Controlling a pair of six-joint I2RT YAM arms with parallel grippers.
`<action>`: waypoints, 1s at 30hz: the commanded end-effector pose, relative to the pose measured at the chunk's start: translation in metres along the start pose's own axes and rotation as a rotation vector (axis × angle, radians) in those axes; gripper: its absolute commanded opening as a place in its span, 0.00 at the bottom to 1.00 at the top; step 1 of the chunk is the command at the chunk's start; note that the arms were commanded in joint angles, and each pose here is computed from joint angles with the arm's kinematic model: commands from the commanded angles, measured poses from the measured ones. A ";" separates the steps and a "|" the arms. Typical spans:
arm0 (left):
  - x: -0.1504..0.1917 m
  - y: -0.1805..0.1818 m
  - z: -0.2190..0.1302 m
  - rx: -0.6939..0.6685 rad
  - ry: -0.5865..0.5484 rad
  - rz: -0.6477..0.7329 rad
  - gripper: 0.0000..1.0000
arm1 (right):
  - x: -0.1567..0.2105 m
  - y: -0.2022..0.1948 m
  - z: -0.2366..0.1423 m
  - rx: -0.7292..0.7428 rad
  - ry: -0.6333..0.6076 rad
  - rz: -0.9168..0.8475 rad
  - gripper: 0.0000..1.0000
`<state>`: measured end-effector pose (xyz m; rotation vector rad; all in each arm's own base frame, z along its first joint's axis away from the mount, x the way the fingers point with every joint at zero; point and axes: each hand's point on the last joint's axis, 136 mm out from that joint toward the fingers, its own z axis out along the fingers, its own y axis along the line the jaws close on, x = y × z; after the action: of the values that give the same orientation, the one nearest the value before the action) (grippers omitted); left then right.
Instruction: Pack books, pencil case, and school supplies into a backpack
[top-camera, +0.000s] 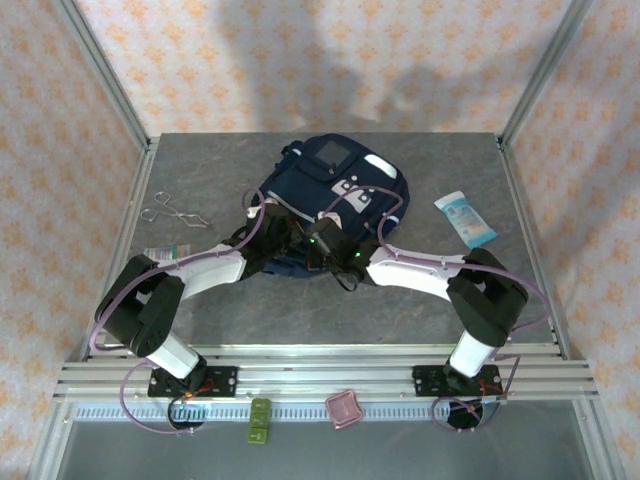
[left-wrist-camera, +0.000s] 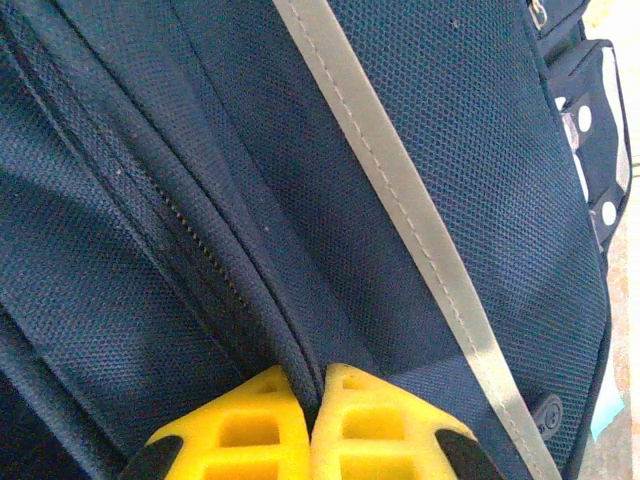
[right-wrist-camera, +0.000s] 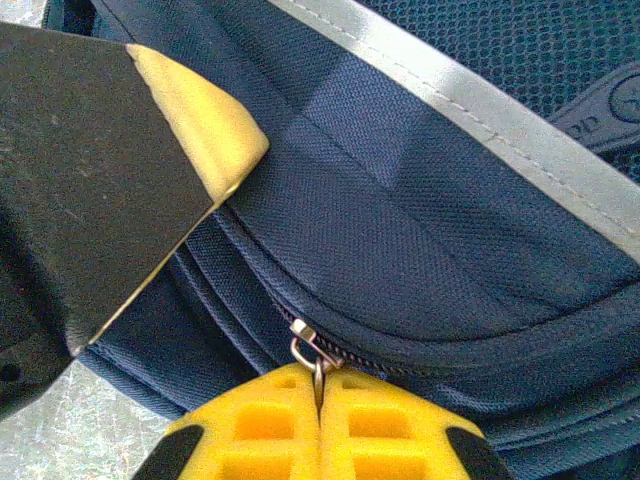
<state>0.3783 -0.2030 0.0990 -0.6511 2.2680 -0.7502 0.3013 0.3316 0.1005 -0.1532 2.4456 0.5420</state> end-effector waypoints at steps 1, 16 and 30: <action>-0.018 -0.012 -0.001 0.025 -0.056 0.017 0.00 | -0.003 -0.024 -0.007 0.079 -0.020 0.009 0.00; -0.029 0.002 -0.008 -0.011 -0.070 0.049 0.00 | -0.066 -0.143 -0.031 0.427 -0.188 0.139 0.00; -0.061 -0.006 0.005 -0.041 -0.110 0.101 0.00 | -0.088 -0.135 -0.034 0.416 -0.234 0.170 0.00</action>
<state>0.3976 -0.2032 0.1199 -0.5735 2.2402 -0.7684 0.3551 0.2459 0.1052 0.0934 2.4226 0.3098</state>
